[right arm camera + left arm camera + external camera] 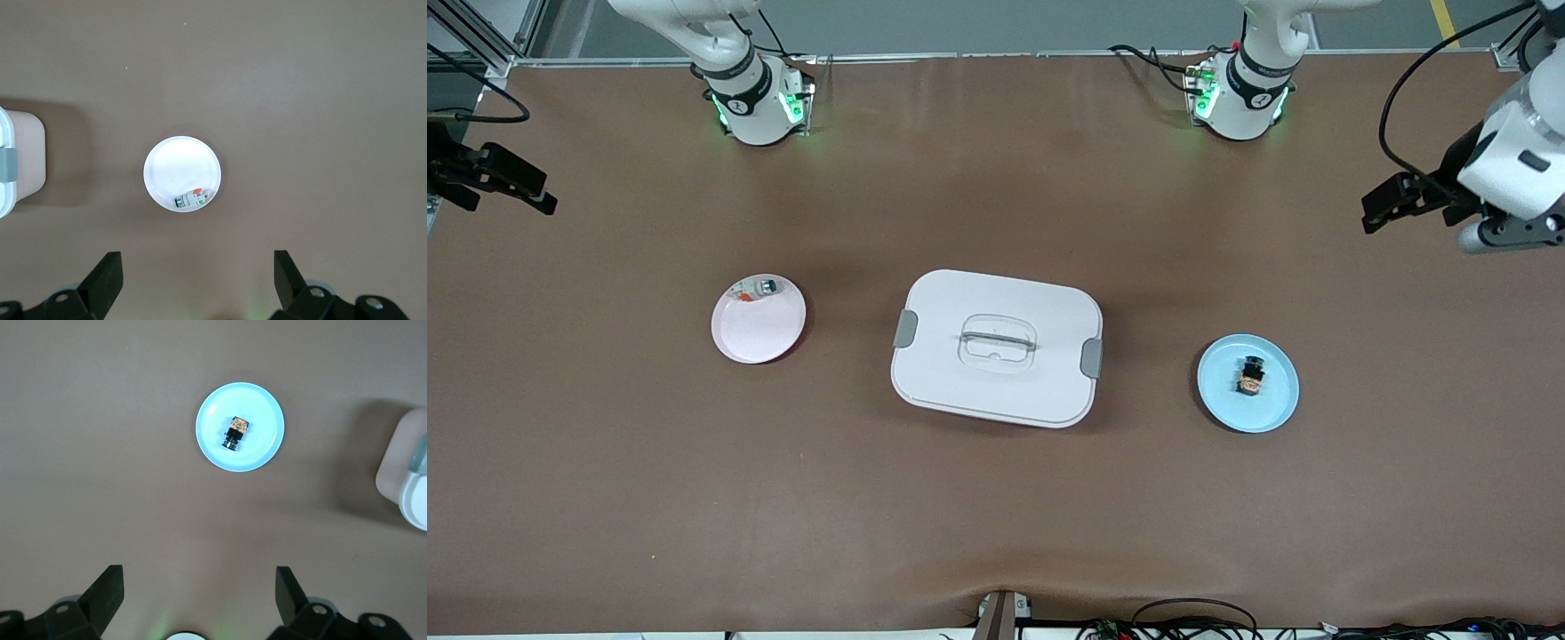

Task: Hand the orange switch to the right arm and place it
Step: 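Move the left gripper down toward the orange switch on the blue plate, then grasp the orange switch with the left gripper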

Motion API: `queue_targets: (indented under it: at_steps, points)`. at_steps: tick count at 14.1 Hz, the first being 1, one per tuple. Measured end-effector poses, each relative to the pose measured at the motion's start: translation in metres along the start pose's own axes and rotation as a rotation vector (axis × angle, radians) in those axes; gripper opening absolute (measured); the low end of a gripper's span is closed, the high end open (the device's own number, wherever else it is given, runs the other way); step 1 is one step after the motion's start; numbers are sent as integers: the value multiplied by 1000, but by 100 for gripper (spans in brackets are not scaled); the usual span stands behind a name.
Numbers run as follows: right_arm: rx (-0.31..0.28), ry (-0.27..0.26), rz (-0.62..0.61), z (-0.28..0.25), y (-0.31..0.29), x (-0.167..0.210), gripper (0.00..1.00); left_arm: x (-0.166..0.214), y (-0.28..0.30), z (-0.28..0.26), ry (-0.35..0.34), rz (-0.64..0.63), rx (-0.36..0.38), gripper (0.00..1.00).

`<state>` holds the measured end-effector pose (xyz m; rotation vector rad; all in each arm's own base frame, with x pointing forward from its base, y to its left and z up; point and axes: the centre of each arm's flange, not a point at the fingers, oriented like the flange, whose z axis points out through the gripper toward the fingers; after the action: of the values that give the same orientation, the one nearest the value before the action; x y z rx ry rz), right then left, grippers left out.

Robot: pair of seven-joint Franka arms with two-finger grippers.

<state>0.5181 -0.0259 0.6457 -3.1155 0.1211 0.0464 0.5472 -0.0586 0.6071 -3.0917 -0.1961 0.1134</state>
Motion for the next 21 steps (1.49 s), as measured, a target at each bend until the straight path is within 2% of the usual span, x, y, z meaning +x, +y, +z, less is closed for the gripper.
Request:
queue_targets:
  at_steps: [8, 15, 18, 21]
  points:
    - [-12, -161, 67, 100, 38, 57, 100, 30, 8, 101, 5, -313, -8, 100]
    - [-11, -164, 67, 101, 38, 59, 100, 36, 7, 191, 79, -580, -58, 100]
    - [-11, -164, 67, 101, 38, 59, 100, 45, 19, 241, 69, -712, -72, 100]
    - [-11, -164, 67, 101, 38, 59, 100, 56, 29, 283, 55, -776, -78, 100]
